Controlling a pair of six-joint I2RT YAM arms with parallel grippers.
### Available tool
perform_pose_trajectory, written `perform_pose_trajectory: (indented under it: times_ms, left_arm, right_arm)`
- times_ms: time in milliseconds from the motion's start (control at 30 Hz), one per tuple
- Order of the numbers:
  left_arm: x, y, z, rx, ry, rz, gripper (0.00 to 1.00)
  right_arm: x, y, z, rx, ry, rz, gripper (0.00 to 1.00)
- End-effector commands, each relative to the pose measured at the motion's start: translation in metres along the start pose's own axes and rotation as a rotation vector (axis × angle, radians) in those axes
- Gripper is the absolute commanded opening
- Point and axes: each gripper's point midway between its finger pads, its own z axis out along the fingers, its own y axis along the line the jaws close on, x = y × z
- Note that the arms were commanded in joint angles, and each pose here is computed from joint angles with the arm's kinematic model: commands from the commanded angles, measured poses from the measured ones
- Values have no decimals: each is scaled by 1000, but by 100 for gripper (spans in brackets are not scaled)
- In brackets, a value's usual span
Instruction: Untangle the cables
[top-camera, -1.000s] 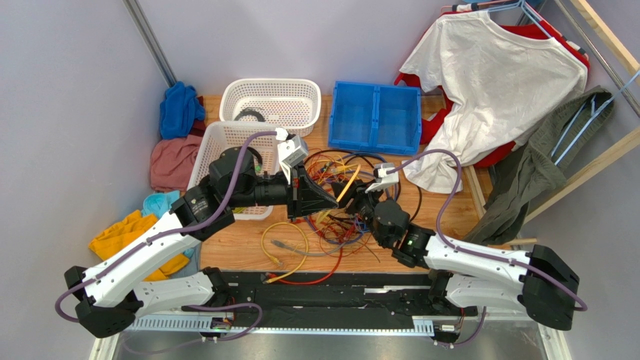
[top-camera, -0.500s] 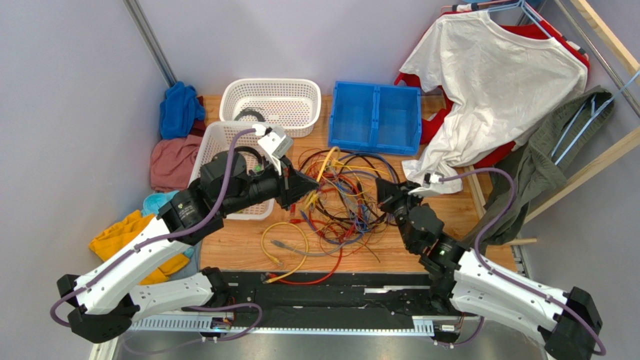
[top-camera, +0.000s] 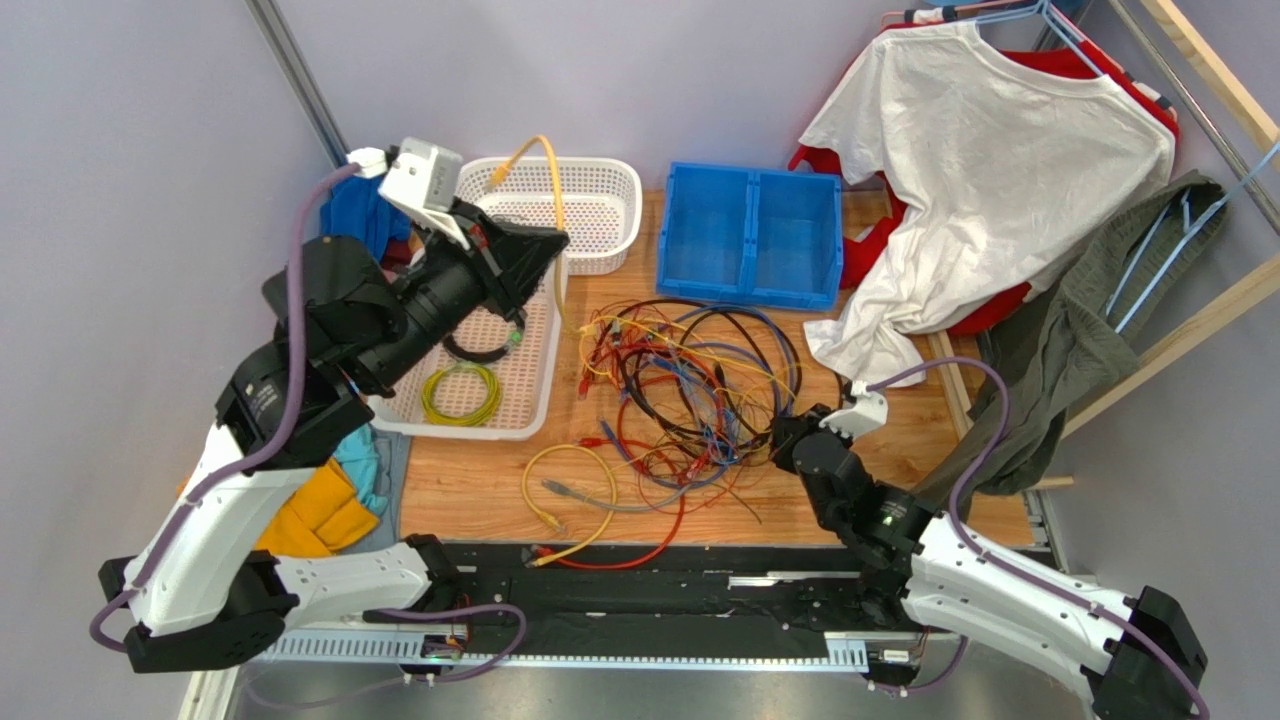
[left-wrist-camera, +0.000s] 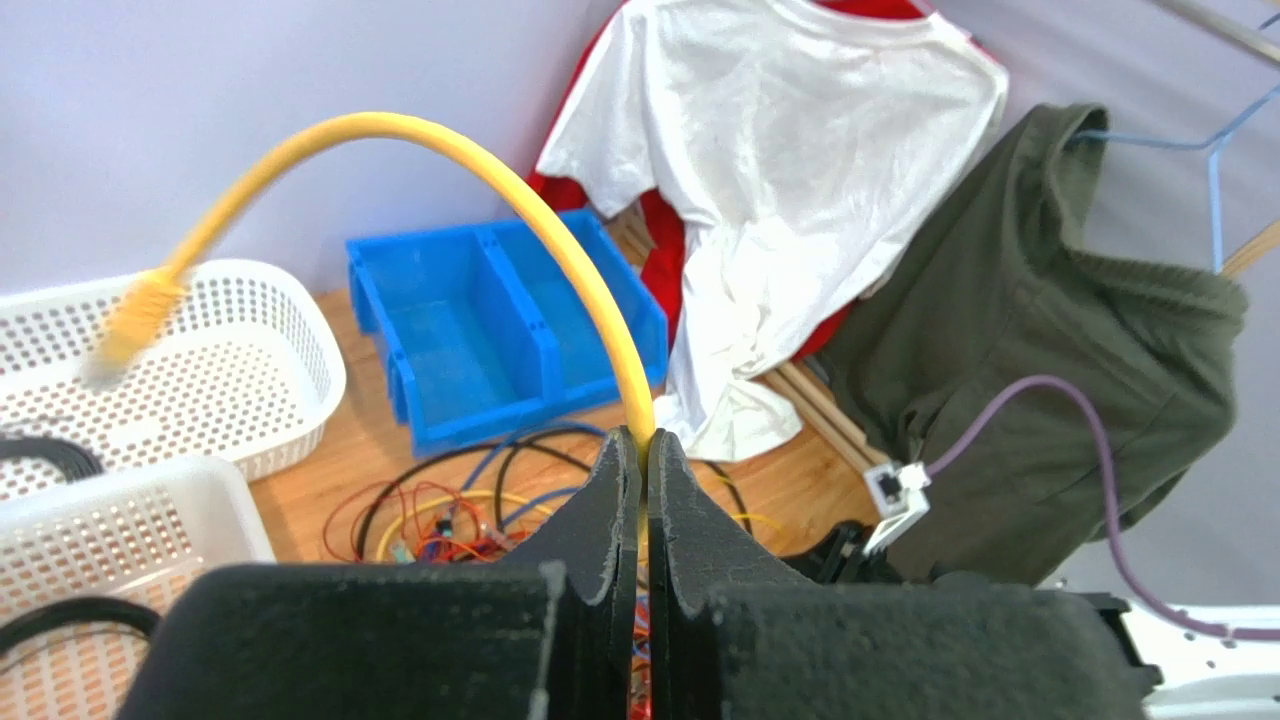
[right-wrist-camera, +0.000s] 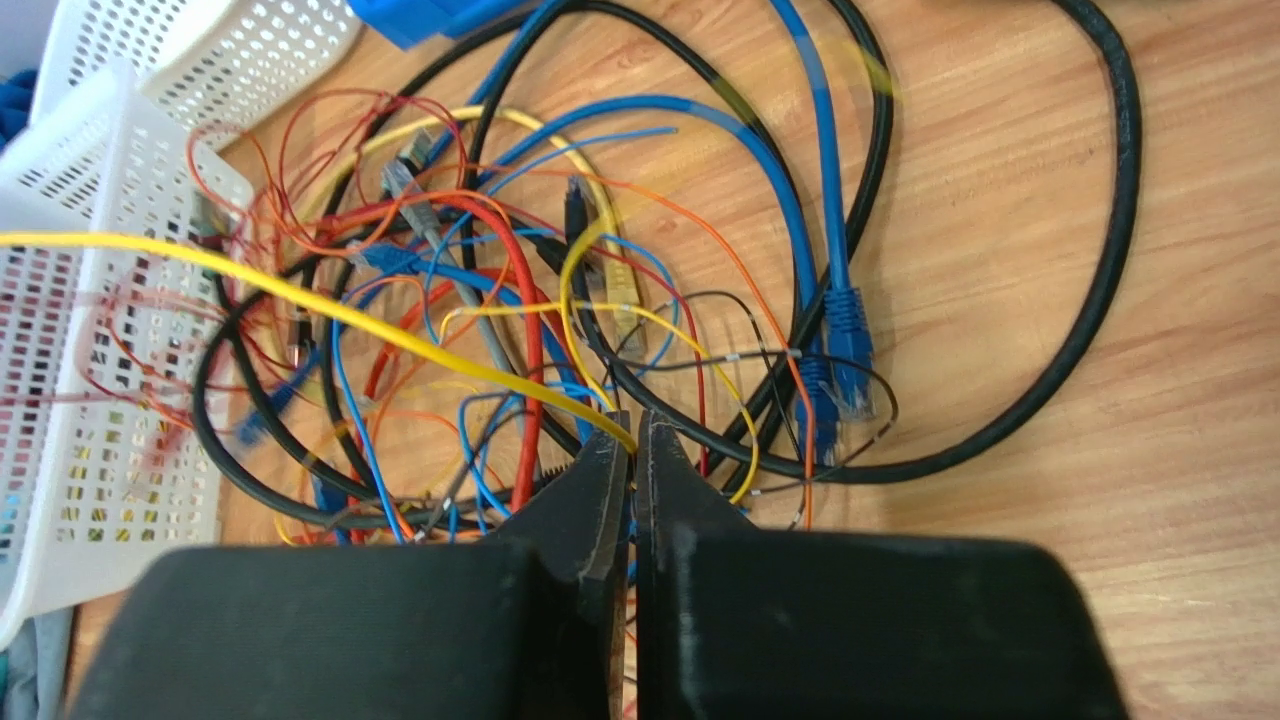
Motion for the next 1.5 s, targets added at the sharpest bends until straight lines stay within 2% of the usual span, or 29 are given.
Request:
perform_pose_trajectory:
  times_ms: [0,100,133,200,233,333,467,567,700,900,1000,1167,1267,1300,1467]
  left_arm:
    - [-34,-9,-2,23,-58,34,0]
    - [-58,-20,-8,66,-92,39,0]
    - [-59,-23,-5,79,-86,40,0]
    - [-68,-34,-9,132,-101,31,0]
    - [-67,-38,-8,150,-96,26,0]
    - [-50,-48,-2,209,-43,16,0]
    - [-18,-50,11,229,42,7,0]
    - [0,-51,17,243,82,-1,0]
    - [13,-62,20,307,120,-20,0]
    - [21,-79,22,393,151,-61,0]
    - [19,-81,21,402,147,-73,0]
    - [8,-82,19,398,121,-79,0]
    - [5,-85,23,408,107,-102,0]
    - [2,-88,25,417,91,-111,0]
    - [3,-89,29,416,88,-145,0]
  right_arm:
    - [6,-5,-3,11,28,12,0]
    - [11,-10,-4,12,43,-10,0]
    - [11,-8,-3,3,44,-8,7]
    - [12,3,-7,-58,69,-46,44]
    - [6,15,-10,-97,66,-47,72]
    - [-20,59,-32,-295,26,-67,100]
    - [-63,112,-70,-535,-49,-72,100]
    - [-75,138,-81,-610,-36,-97,100]
    - [-75,177,-95,-768,-9,-93,100]
    - [-56,224,-99,-905,73,-142,100]
    - [-39,229,-90,-868,98,-203,100]
    - [-9,210,-75,-815,70,-284,99]
    - [-11,208,-65,-830,-44,-296,98]
    - [-24,217,-65,-847,-118,-268,98]
    - [-3,228,-24,-734,-130,-271,93]
